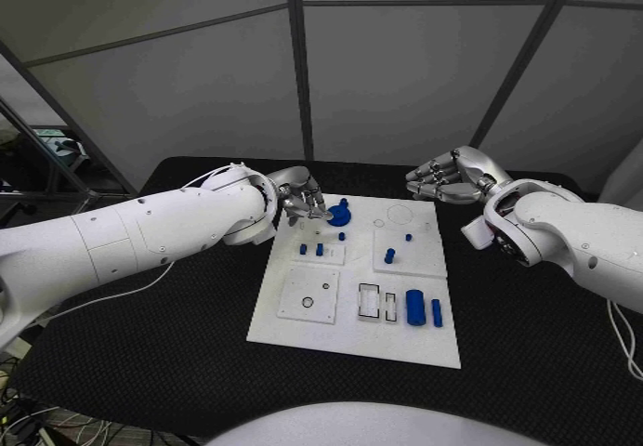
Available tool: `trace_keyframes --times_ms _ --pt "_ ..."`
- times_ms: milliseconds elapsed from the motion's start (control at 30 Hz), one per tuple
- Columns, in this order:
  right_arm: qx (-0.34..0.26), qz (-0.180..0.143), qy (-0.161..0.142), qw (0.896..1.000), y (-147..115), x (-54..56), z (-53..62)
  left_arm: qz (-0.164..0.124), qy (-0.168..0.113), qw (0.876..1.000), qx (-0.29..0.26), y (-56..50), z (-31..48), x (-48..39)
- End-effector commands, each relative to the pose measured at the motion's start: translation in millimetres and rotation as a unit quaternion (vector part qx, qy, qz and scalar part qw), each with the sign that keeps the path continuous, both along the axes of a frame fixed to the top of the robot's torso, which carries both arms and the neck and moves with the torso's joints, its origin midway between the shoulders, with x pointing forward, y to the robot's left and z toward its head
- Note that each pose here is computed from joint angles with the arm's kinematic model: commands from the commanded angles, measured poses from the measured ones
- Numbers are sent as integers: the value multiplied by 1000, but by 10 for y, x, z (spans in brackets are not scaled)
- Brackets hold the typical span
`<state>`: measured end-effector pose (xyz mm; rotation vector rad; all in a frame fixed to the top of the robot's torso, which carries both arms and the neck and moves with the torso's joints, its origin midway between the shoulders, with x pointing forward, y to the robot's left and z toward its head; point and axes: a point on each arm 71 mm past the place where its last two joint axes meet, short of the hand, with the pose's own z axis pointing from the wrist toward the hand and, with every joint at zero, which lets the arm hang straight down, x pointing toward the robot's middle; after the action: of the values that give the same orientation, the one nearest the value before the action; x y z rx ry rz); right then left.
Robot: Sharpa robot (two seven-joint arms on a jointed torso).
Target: Assemble the parts on the task board
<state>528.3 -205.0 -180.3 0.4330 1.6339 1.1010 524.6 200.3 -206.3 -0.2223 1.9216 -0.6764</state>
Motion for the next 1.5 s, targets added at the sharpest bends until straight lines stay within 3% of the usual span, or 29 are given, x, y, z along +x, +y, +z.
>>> trace_keyframes --times_ms 33,400,567,967,1500 --pt "3 4 -1 1000 8 1 13 -5 6 1000 18 15 -6 -17" --pt "2 2 0 1000 -8 3 9 -18 106 991 85 132 -127 -157" --pt "2 2 0 1000 -12 4 7 -18 127 986 103 152 -152 -191" --pt "2 2 0 1000 -5 6 5 -5 149 981 126 135 -200 -170" --pt "2 2 0 1000 0 8 3 19 140 982 124 171 -205 -112"
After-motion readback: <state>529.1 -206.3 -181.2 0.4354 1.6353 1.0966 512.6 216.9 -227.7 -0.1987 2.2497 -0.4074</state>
